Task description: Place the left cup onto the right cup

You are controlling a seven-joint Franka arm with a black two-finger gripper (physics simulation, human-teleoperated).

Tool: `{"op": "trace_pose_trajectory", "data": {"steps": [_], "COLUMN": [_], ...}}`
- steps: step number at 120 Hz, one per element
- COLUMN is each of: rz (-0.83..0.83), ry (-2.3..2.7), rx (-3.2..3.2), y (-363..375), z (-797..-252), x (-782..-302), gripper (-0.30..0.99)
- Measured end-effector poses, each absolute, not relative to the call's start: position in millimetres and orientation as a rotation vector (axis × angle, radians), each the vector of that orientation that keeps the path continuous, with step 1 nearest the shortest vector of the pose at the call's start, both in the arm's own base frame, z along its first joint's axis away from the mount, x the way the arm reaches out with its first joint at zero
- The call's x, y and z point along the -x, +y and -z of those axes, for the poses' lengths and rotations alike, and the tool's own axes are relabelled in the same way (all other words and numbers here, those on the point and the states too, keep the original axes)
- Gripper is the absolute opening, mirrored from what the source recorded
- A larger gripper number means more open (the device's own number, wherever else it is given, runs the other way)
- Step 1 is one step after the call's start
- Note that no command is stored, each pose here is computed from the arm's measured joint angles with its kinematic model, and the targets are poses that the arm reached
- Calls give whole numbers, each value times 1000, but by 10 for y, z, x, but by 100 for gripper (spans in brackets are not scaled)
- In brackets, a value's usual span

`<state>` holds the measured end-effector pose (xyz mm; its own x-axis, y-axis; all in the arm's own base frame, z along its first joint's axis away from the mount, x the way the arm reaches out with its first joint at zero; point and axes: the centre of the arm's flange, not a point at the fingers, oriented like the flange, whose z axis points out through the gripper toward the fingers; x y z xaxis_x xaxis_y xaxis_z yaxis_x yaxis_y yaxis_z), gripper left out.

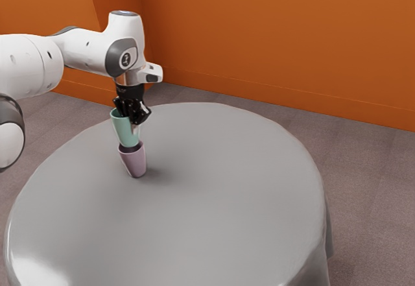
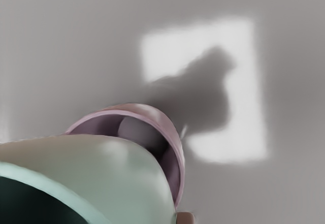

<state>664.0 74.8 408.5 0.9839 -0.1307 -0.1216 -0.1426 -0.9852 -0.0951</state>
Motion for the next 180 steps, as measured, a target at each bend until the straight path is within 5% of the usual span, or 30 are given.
{"op": "trace_pose_trajectory", "data": {"steps": [180], "rz": [-142], "ry": [196], "rx": [3009], "y": [697], "z": [-3743], "x": [-6706], "gripper": [-9]}}
